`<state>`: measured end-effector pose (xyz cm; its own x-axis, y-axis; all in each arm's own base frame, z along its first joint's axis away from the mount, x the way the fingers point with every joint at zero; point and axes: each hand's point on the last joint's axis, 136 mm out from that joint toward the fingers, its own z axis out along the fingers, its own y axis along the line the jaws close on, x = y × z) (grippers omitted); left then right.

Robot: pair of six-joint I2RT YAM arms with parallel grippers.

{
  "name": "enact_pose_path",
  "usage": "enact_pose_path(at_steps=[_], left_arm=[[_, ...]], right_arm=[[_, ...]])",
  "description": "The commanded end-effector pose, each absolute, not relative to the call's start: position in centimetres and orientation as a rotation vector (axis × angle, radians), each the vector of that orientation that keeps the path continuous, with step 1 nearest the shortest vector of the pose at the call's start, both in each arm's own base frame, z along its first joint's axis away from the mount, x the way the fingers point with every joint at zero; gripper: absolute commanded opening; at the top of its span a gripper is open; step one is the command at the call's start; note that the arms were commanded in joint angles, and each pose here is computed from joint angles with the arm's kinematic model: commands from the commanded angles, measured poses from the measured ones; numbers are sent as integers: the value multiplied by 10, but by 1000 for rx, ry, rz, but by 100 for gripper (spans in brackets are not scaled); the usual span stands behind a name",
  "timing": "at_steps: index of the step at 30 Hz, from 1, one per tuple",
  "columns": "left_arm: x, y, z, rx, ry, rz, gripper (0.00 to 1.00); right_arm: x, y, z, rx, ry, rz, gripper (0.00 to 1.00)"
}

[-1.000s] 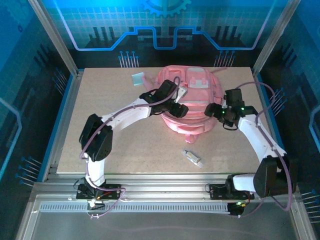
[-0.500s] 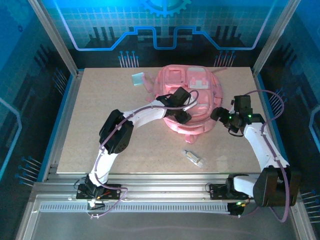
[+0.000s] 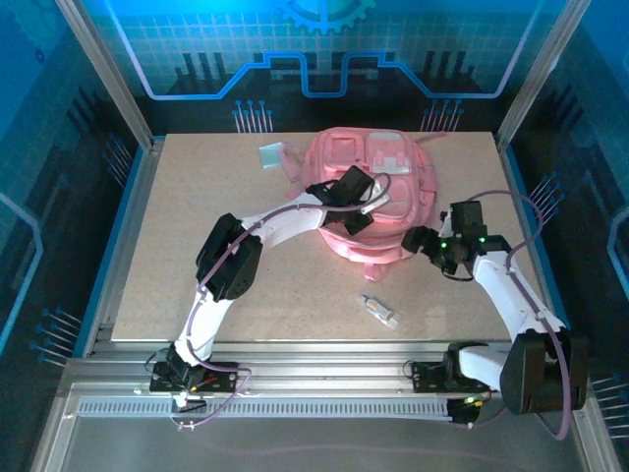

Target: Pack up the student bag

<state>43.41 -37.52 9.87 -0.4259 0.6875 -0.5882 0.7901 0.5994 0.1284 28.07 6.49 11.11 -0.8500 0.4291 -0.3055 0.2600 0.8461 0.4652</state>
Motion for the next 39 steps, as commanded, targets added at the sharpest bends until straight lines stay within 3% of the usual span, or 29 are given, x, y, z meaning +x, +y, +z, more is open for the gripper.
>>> enact_pose_path(at_steps=[1, 3, 4, 5, 17, 31, 35, 39], left_arm=[[445, -370, 164, 988, 2218, -409, 0], [452, -363, 176, 927, 2238, -462, 0], [455, -360, 183, 897, 2244, -496, 0], [457, -358, 186, 872, 2256, -526, 0], [486, -345, 214, 698, 2289, -740, 0], [478, -356, 225, 674, 2288, -912, 0], [475, -356, 227, 674, 2290, -921, 0], [476, -354, 227, 657, 2296, -926, 0]], right_arm=[[266, 89, 107, 358, 2669, 636, 88], [257, 102, 103, 283, 2703, 651, 89], [251, 106, 100, 268, 2726, 636, 99], [246, 110, 97, 252, 2744, 624, 100], [187, 156, 68, -189, 2868, 511, 100], [182, 154, 32, -479, 2890, 23, 100], [183, 162, 23, -540, 2898, -18, 90], [181, 168, 17, -582, 2908, -32, 69]])
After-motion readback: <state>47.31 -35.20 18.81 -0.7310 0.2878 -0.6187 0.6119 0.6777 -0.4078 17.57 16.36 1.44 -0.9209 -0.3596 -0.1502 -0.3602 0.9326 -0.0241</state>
